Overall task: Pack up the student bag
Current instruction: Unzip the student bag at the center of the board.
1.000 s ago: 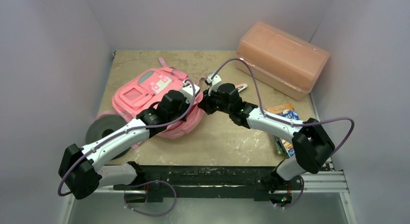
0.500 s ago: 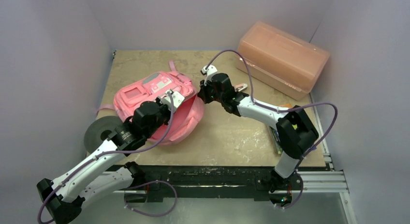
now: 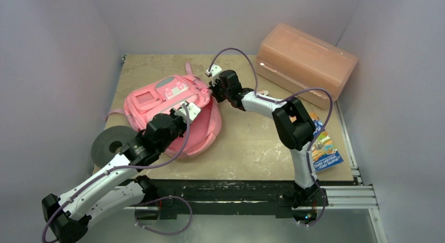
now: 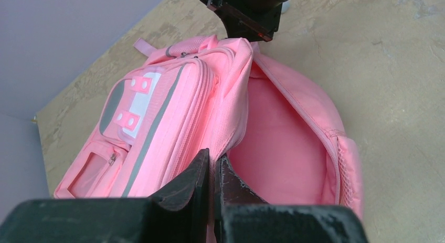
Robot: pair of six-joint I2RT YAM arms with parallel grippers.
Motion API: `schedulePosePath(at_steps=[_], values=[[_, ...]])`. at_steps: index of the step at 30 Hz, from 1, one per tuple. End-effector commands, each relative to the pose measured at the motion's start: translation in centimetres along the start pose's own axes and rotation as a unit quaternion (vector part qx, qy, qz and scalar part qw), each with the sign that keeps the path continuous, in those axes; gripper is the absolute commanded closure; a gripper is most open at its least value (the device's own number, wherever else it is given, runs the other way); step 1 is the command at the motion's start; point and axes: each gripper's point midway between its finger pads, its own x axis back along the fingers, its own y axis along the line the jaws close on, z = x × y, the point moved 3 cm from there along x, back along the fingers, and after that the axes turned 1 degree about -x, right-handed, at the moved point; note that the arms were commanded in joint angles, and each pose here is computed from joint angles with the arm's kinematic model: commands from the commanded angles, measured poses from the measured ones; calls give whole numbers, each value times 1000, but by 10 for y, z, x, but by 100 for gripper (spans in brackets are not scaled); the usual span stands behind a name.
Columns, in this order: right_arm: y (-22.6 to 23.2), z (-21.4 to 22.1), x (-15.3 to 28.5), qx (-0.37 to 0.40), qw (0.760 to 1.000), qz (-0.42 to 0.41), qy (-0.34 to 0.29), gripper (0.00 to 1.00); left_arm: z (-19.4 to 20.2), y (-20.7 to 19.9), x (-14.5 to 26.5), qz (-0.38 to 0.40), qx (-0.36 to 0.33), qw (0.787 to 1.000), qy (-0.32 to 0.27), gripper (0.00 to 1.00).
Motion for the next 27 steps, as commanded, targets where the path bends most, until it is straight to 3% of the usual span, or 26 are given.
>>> schedulePosePath(at_steps=[1,8,13,18,21,25,27], values=[[-62,-14,-11,50,995,87,-15,100,-31,13,3,-25,26,997,-62,100],[-61,-23,-17,41,996,80,-11,99,-35,18,-15,-64,94,993,-30,100],[-60,-15,11,-24,994,99,42,56,-31,27,-38,-113,184,976,39,100],[-75,0,56,-87,976,186,78,41,-10,32,-65,-142,287,941,107,100],[-71,-7,87,-156,967,194,49,37,3,39,-82,-156,336,918,142,100],[-40,-8,121,-247,962,119,5,35,16,42,-98,-173,322,914,176,100],[-42,3,146,-289,948,136,-14,34,20,41,-100,-169,324,913,182,100]])
